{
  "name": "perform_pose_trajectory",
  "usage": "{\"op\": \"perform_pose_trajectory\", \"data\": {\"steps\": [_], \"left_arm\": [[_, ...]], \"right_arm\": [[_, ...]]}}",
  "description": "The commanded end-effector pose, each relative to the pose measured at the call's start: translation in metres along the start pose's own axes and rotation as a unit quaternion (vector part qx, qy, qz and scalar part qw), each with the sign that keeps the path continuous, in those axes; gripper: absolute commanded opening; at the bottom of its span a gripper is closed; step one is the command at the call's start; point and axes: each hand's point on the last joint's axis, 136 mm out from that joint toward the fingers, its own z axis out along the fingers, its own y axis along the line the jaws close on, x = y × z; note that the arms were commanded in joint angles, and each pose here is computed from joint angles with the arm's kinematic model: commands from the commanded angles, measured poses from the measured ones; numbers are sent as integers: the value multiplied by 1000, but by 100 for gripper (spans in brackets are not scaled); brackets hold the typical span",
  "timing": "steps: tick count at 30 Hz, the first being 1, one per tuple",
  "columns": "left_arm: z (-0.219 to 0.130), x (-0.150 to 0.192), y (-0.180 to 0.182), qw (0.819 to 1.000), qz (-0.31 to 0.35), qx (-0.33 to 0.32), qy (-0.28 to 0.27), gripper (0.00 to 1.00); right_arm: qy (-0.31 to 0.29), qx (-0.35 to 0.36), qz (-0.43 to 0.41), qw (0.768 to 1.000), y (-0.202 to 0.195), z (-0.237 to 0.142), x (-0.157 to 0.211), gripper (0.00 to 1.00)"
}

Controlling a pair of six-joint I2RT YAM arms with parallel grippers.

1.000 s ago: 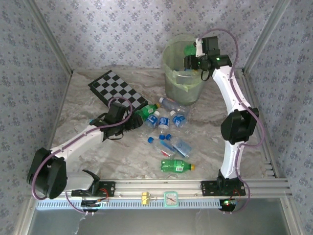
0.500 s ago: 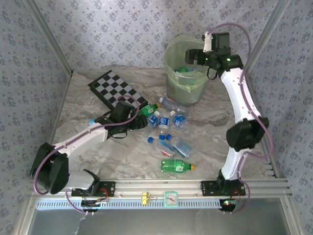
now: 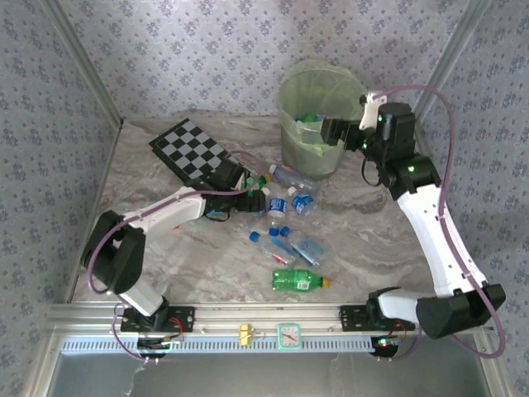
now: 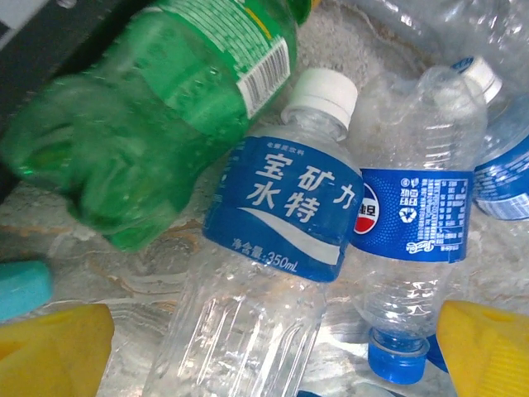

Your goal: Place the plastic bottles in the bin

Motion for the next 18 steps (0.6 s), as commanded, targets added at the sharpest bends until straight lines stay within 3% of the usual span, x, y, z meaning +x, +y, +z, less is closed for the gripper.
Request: {"op": "perform_pose_trajectory", "data": {"steps": [1,8,12,18], "left_arm": [[5,7,-6,998,50,-12,34,99],[27,20,5,994,64,-46,69,98],[37,26,6,994,65,-48,80,94],[47,34,11,991,69,-59,93,91]], "right_arm": [[-3,6,30,1000,0,-3,21,100],[32,-10,63,997,0,0,101,100],[37,-44,92,994,10,9,128,100],[55,-28,85,994,15,25,152,100]]}}
